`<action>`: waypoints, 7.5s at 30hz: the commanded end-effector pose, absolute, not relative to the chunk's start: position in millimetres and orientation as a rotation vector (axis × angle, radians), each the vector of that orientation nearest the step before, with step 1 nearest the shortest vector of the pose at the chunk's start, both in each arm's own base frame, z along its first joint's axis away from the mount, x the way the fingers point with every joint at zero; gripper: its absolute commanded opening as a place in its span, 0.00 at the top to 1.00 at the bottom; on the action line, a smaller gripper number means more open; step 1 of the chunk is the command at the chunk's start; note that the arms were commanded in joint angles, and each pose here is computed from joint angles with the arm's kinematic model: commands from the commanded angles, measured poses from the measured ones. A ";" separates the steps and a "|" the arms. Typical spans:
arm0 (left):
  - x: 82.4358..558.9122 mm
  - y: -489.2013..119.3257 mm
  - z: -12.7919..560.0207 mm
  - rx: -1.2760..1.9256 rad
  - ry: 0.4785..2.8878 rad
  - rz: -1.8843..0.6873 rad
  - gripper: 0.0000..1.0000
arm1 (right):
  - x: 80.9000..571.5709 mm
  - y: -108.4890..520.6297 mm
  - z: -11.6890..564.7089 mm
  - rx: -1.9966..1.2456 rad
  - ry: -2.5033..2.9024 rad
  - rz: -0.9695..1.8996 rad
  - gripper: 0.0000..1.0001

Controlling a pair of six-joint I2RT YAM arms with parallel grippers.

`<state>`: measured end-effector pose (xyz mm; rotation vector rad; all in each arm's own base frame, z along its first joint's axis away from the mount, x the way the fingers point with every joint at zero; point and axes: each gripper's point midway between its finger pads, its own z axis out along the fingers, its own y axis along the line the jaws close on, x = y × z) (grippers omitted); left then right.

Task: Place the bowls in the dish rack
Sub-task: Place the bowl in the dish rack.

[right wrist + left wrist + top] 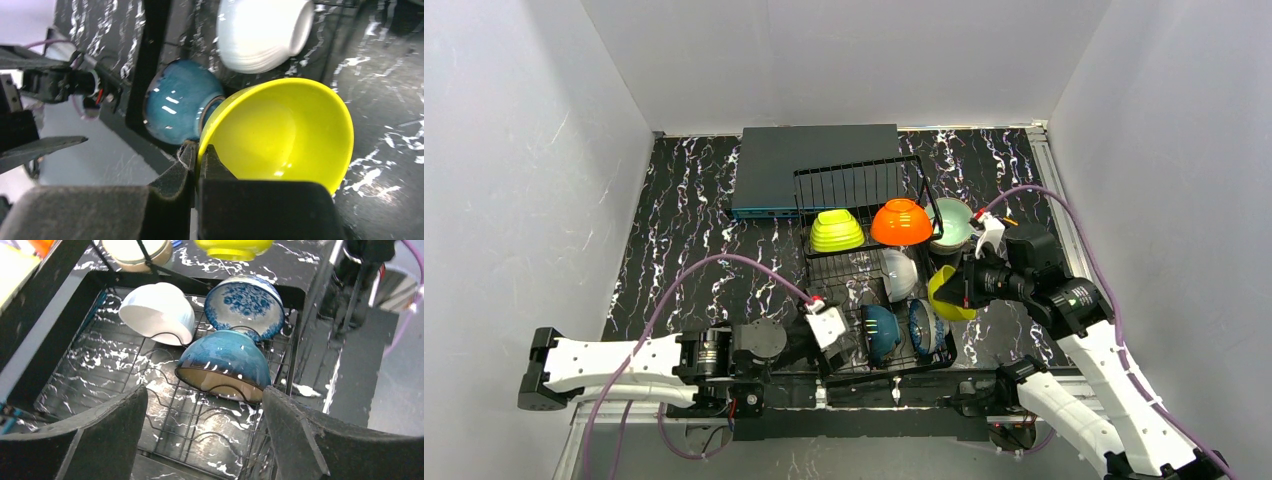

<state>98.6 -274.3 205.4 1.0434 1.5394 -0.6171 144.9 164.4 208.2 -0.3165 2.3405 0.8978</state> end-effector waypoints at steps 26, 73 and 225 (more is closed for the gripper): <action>67.7 -294.2 247.6 1.583 1.113 -0.579 0.04 | 68.4 215.9 278.8 -0.950 1.922 1.621 0.99; 35.1 -348.6 216.9 1.910 1.090 -1.005 0.33 | 13.8 270.4 267.1 -1.243 1.893 1.782 0.99; 248.8 -321.1 140.1 -0.237 1.594 -0.870 1.00 | 79.4 261.9 250.2 -0.921 1.966 1.298 0.03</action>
